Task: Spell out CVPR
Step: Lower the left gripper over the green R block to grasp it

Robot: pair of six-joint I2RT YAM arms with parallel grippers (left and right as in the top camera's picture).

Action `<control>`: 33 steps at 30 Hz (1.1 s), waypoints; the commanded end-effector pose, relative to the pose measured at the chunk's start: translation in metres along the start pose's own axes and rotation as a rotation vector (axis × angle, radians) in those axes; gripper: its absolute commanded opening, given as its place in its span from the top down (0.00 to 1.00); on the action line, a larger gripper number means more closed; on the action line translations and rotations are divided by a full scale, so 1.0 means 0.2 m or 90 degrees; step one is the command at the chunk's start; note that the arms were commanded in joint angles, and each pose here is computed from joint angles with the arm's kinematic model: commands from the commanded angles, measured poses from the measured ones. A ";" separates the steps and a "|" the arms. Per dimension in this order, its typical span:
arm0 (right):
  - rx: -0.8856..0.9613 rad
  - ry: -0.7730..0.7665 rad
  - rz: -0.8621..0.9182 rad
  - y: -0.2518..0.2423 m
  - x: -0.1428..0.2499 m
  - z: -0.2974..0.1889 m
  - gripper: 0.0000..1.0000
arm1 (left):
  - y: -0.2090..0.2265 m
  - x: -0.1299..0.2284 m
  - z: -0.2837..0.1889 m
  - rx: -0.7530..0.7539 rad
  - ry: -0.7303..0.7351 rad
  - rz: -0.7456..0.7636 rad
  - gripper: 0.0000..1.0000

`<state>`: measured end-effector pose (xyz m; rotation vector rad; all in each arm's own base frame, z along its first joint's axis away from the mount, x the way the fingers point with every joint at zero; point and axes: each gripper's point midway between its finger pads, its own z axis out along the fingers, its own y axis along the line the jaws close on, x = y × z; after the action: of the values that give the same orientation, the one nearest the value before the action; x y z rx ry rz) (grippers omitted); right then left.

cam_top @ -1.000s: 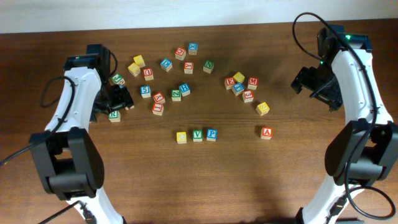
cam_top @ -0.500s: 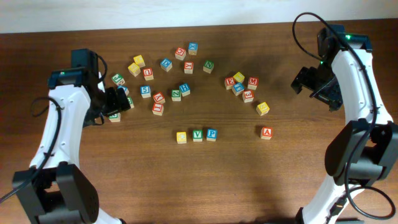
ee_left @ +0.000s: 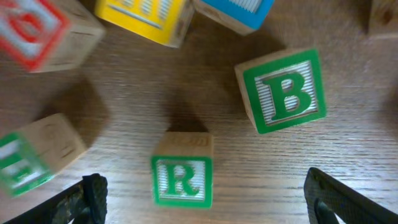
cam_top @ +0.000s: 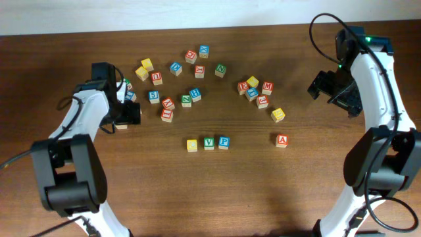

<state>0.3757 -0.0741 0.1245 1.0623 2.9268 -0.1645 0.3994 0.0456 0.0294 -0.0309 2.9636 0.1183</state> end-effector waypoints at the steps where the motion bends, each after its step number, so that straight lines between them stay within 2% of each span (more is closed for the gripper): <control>1: -0.004 -0.017 0.004 0.00 -0.01 -0.04 0.02 | -0.04 0.01 0.06 0.034 0.012 0.038 0.08; 5: -0.004 -0.017 0.004 0.00 -0.01 -0.04 0.02 | -0.04 -0.03 0.06 0.032 -0.010 0.037 0.11; 6: -0.004 -0.017 0.004 0.00 -0.01 -0.04 0.02 | -0.04 -0.03 0.06 0.032 -0.011 0.036 0.14; 7: -0.004 -0.017 0.004 0.00 -0.01 -0.04 0.02 | -0.05 -0.03 0.06 0.037 -0.010 0.036 0.21; 9: -0.004 -0.017 0.004 0.00 -0.01 -0.04 0.02 | -0.05 -0.01 0.07 0.040 -0.001 0.033 0.23; 12: -0.004 -0.017 0.004 0.00 -0.01 -0.04 0.02 | -0.05 0.01 0.08 0.040 0.009 0.032 0.30; 13: -0.004 -0.017 0.004 0.00 -0.01 -0.04 0.02 | -0.05 0.02 0.08 0.041 0.013 0.032 0.38; 20: -0.004 -0.017 0.004 0.00 -0.01 -0.04 0.02 | -0.03 0.06 0.08 0.023 0.033 0.034 0.39; 22: -0.004 -0.017 0.004 0.00 -0.01 -0.04 0.02 | -0.01 0.06 0.08 0.012 0.035 0.034 0.48; 30: -0.004 -0.017 0.004 0.00 -0.01 -0.04 0.02 | -0.01 0.06 0.08 0.012 0.035 0.034 0.53; 31: -0.004 -0.017 0.004 0.00 -0.01 -0.04 0.02 | -0.01 0.06 0.08 0.012 0.035 0.034 0.47; 33: -0.004 -0.017 0.004 0.00 -0.01 -0.04 0.02 | -0.01 0.06 0.08 0.012 0.036 0.034 0.41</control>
<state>0.3757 -0.0741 0.1245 1.0617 2.9271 -0.1645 0.3954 0.0412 0.0189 0.0468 2.9963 0.0852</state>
